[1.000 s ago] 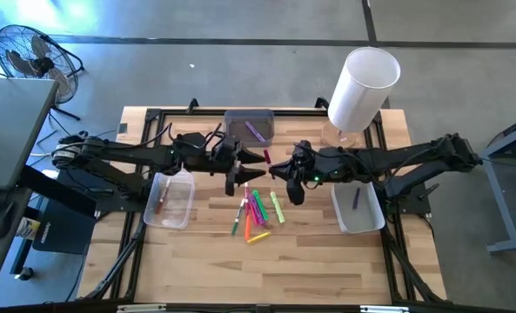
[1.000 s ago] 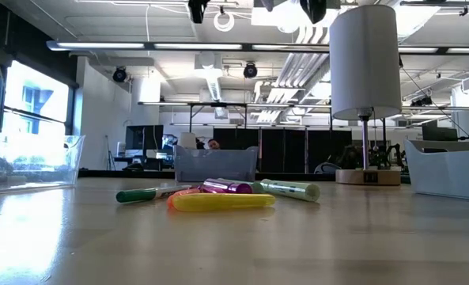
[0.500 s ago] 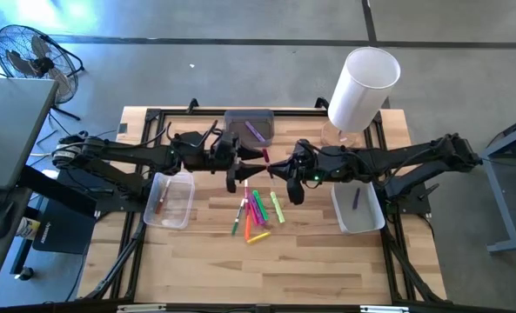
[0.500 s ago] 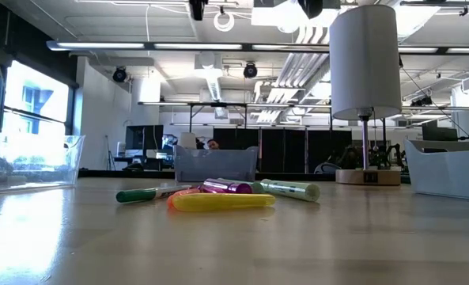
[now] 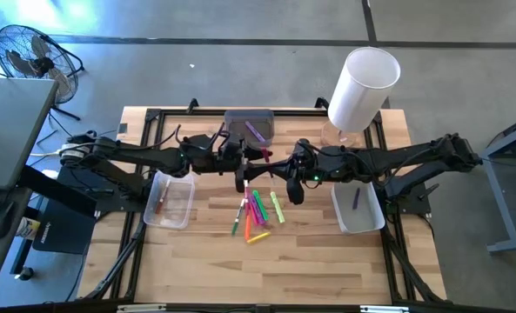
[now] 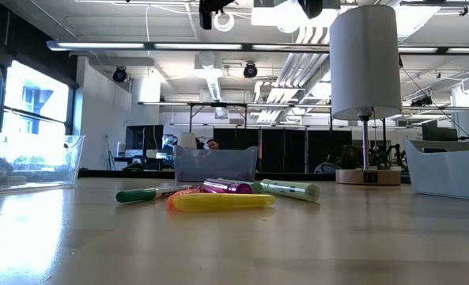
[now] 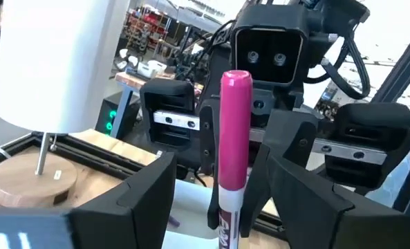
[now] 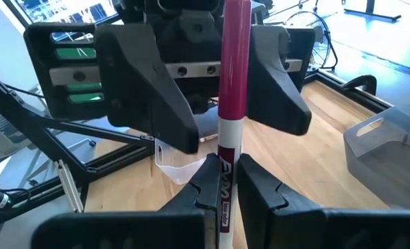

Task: Pick & Place Markers
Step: Put the white and purple marker into the transparent bin

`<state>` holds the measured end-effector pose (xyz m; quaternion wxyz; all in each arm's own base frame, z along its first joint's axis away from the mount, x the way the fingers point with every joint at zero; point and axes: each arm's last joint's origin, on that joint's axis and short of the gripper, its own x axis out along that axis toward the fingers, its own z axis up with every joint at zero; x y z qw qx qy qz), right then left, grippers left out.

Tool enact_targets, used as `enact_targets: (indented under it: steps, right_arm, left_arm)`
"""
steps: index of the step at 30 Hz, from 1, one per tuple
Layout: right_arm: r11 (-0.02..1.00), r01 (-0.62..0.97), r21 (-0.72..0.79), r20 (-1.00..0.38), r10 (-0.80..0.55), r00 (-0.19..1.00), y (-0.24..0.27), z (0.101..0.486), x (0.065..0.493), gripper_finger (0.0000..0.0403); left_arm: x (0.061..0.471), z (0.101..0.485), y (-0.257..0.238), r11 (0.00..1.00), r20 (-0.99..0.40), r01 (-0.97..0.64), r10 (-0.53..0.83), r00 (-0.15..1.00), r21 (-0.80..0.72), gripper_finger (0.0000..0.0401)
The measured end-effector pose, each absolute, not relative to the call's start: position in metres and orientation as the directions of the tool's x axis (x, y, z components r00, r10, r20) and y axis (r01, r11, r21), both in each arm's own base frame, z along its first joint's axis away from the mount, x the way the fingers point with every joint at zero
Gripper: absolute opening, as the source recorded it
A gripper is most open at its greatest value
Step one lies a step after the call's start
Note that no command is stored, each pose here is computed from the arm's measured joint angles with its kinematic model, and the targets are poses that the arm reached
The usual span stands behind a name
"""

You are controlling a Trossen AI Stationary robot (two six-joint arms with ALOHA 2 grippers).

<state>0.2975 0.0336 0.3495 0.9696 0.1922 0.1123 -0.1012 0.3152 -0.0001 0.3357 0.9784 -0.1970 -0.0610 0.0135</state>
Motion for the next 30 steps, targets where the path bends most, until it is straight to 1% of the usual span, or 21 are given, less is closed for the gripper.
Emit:
enact_targets:
  steps: [4, 7, 10, 15, 18, 20, 23, 26, 30]
  right_arm:
    - [0.908, 0.24, 0.344, -0.259, -0.154, 0.953, 0.034, 0.349, 0.297, 0.002]
    - [0.908, 0.241, 0.343, -0.263, -0.154, 0.953, 0.034, 0.349, 0.297, 0.0021]
    - [0.908, 0.246, 0.339, -0.27, -0.156, 0.95, 0.033, 0.348, 0.297, 0.0021]
    - [0.903, 0.281, 0.325, -0.279, -0.192, 0.941, 0.032, 0.347, 0.297, 0.0023]
    - [0.901, 0.297, 0.316, -0.29, -0.206, 0.935, 0.031, 0.346, 0.296, 0.0032]
    - [0.902, 0.298, 0.314, -0.294, -0.206, 0.933, 0.031, 0.345, 0.296, 0.0044]
    - [0.9, 0.318, 0.298, -0.302, -0.227, 0.926, 0.031, 0.344, 0.296, 0.0075]
    - [0.888, 0.365, 0.28, -0.306, -0.277, 0.911, 0.029, 0.343, 0.295, 0.0111]
    - [0.887, 0.382, 0.259, -0.355, -0.281, 0.892, 0.029, 0.339, 0.292, 0.0152]
  left_arm:
    - [0.315, 0.336, 0.0, 0.921, 0.12, -0.016, 0.068, 0.99, -0.389, 0.0223]
    - [0.315, 0.338, 0.001, 0.918, 0.133, -0.029, 0.088, 0.987, -0.395, 0.02]
    - [0.315, 0.337, 0.001, 0.918, 0.13, -0.032, 0.091, 0.987, -0.396, 0.0148]
    - [0.315, 0.337, 0.001, 0.918, 0.129, -0.019, 0.076, 0.989, -0.395, 0.0036]
    - [0.315, 0.337, 0.001, 0.918, 0.126, -0.016, 0.072, 0.989, -0.395, 0.0034]
    - [0.315, 0.336, 0.001, 0.918, 0.117, -0.025, 0.077, 0.99, -0.396, 0.0038]
    - [0.315, 0.333, 0.001, 0.918, 0.081, -0.052, 0.091, 0.993, -0.393, 0.0045]
    - [0.316, 0.328, 0.001, 0.918, 0.034, -0.071, 0.091, 0.995, -0.39, 0.0038]
    - [0.304, 0.329, 0.001, 0.918, -0.053, -0.111, 0.098, 0.994, -0.382, 0.0038]
